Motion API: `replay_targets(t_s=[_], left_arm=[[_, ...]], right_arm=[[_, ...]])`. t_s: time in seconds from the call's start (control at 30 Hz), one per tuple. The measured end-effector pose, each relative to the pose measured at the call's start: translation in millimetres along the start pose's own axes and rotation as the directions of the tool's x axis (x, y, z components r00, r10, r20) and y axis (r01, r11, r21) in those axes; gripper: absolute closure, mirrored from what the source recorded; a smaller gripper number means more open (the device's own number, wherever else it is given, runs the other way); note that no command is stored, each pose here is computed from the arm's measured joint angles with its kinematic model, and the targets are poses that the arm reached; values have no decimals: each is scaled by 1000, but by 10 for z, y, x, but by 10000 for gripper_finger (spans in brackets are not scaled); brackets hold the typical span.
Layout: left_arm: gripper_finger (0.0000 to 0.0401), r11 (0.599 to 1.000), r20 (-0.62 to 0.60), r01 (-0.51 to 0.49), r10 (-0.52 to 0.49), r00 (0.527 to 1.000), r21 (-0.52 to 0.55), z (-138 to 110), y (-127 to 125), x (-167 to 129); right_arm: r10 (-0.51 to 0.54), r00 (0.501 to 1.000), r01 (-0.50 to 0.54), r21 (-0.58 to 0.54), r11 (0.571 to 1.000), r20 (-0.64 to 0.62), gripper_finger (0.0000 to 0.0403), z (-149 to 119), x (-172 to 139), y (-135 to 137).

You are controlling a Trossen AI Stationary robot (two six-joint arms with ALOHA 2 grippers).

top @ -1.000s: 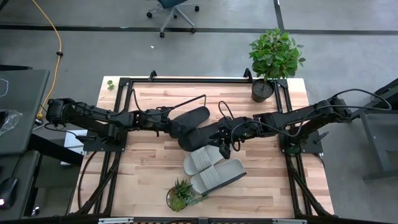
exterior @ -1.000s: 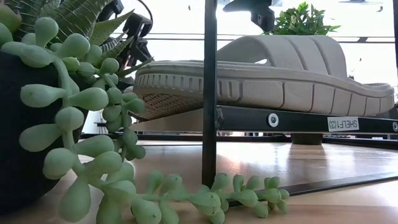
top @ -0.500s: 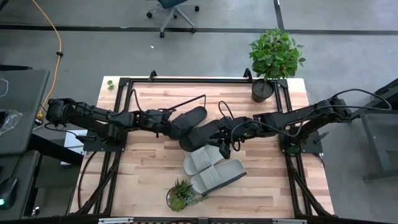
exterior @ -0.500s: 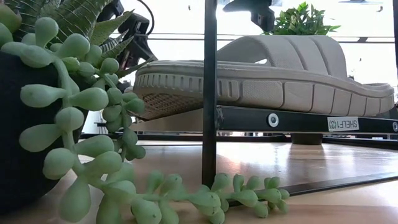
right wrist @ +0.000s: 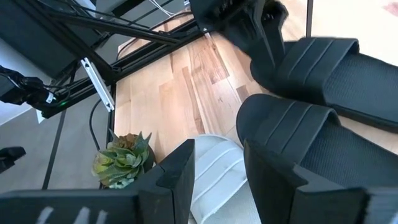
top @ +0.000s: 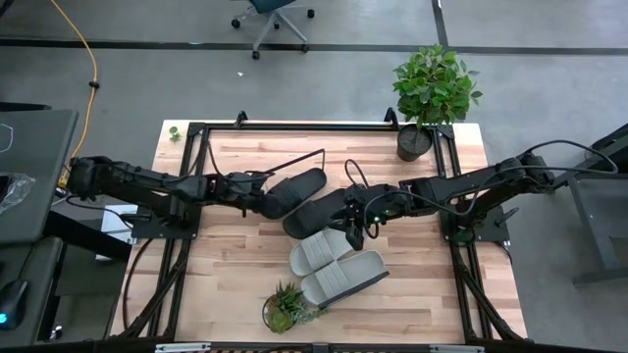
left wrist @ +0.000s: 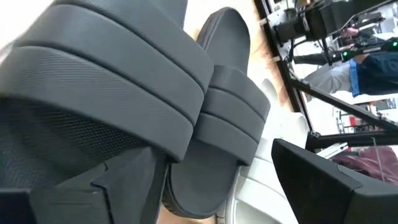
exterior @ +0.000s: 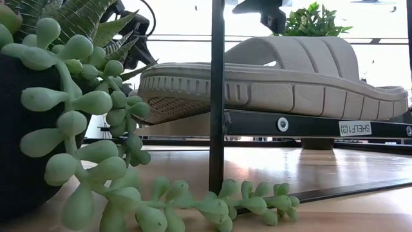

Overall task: Pick and place slides into the shelf
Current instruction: Put the black slipper on the shelf

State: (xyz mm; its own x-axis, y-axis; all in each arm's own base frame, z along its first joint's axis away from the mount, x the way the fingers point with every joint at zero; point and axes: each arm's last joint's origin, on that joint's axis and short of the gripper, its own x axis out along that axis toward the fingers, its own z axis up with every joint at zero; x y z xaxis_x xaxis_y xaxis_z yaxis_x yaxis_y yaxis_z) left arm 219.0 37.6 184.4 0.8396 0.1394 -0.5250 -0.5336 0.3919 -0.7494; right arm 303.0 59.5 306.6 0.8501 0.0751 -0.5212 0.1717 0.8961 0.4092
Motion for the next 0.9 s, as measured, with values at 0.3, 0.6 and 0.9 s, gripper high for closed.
replay_targets(t_s=[0.3, 0.6, 0.9], left_arm=[[98, 996, -20, -86, 86, 996, 3, -21, 50, -213], [98, 996, -25, -64, 66, 998, 60, -18, 31, -343], [98, 978, -171, -54, 90, 981, 199, -92, 97, -475]], right_arm=[[-2, 1000, 2, -3, 1000, -2, 273, -2, 0, -2], [-79, 997, 78, 32, 996, 24, 273, -6, -1, -31], [-117, 993, 116, 45, 992, 16, 273, -23, -3, -54]])
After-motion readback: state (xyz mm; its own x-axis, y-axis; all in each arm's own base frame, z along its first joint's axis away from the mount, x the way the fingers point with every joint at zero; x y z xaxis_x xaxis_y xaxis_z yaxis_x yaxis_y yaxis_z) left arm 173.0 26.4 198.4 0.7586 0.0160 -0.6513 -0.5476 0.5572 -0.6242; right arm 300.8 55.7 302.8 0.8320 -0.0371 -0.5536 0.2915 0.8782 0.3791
